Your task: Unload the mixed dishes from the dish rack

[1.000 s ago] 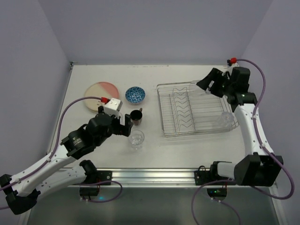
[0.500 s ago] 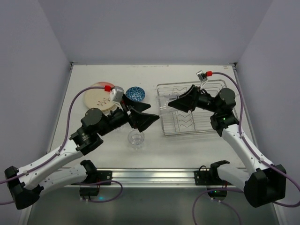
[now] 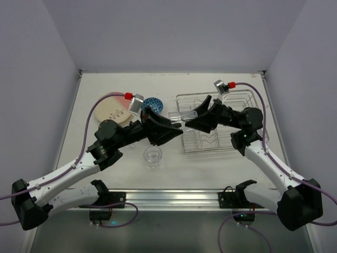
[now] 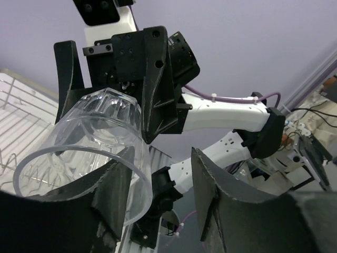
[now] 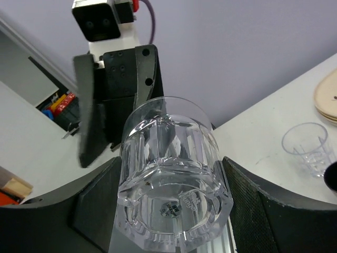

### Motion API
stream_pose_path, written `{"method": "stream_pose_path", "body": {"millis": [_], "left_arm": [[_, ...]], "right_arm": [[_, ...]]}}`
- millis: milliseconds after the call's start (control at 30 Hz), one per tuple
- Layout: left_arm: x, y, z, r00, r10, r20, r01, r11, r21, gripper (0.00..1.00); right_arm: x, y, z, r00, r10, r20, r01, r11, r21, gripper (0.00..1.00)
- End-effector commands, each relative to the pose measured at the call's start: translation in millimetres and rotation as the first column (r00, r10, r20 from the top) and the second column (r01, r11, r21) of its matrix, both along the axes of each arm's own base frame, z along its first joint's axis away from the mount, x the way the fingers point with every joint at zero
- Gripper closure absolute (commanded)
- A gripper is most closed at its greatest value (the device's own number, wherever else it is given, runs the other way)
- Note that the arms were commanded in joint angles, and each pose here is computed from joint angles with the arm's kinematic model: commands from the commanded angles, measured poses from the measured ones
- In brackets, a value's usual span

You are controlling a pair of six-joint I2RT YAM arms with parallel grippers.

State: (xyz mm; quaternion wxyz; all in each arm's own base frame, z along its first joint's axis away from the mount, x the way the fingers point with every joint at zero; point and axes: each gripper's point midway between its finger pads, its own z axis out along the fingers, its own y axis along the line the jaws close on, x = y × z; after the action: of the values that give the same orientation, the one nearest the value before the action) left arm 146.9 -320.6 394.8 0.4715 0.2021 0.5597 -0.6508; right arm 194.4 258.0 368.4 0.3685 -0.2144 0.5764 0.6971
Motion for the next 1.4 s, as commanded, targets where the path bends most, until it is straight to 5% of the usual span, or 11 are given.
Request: {"method": "stream_pose_path", "body": {"millis": [0, 33, 200, 300, 333, 367, 533, 667, 800, 1100, 1367], "left_arm": [[-14, -2, 15, 0.996, -0.082, 0.045, 0.084, 0.995, -0.057, 0.56], [-14, -2, 14, 0.996, -0.082, 0.041, 0.084, 0.995, -0.054, 0.70], [-8, -5, 6, 0.998, -0.059, 0.024, 0.060, 0.998, -0.029, 1.00], [-4, -4, 2, 0.999, -0.036, 0.020, 0.036, 0.999, -0.008, 1.00], [-2, -4, 1, 0.999, -0.021, 0.030, 0.021, 1.000, 0.007, 1.00], [1, -2, -2, 1.000, 0.004, 0.021, -0.005, 0.999, 0.031, 1.00], [29, 14, -28, 0.982, 0.184, 0.038, -0.188, 0.953, 0.239, 1.00], [51, 51, -67, 0.926, 0.375, 0.043, -0.347, 0.800, 0.489, 1.00], [61, 93, -93, 0.854, 0.512, 0.094, -0.442, 0.616, 0.652, 1.00], [65, 170, -152, 0.697, 0.687, 0.205, -0.407, 0.144, 0.902, 1.00], [52, 189, -211, 0.683, 0.707, 0.185, -0.248, -0.013, 0.969, 1.00]], "right_arm": [[-7, -1, 14, 0.996, -0.002, 0.091, -0.003, 0.999, 0.050, 0.64], [-7, -1, 14, 0.996, -0.008, 0.091, 0.003, 0.999, 0.053, 0.64], [-10, -2, 14, 0.995, -0.010, 0.099, 0.005, 0.999, 0.054, 0.64], [-11, -2, 10, 0.994, -0.013, 0.111, 0.009, 0.999, 0.043, 0.52], [-12, -3, 10, 0.993, -0.022, 0.118, 0.017, 0.999, 0.043, 0.15], [-11, -4, 9, 0.993, -0.035, 0.114, 0.030, 0.999, 0.043, 0.01], [15, -24, -10, 0.984, -0.167, 0.055, 0.168, 0.986, -0.005, 0.01], [47, -51, -32, 0.921, -0.389, 0.019, 0.389, 0.913, -0.123, 0.01], [69, -87, -55, 0.774, -0.630, 0.060, 0.614, 0.724, -0.314, 0.01], [66, -107, -68, 0.717, -0.689, 0.100, 0.659, 0.625, -0.420, 0.01], [61, -110, -77, 0.716, -0.690, 0.107, 0.654, 0.610, -0.448, 0.01]]}}
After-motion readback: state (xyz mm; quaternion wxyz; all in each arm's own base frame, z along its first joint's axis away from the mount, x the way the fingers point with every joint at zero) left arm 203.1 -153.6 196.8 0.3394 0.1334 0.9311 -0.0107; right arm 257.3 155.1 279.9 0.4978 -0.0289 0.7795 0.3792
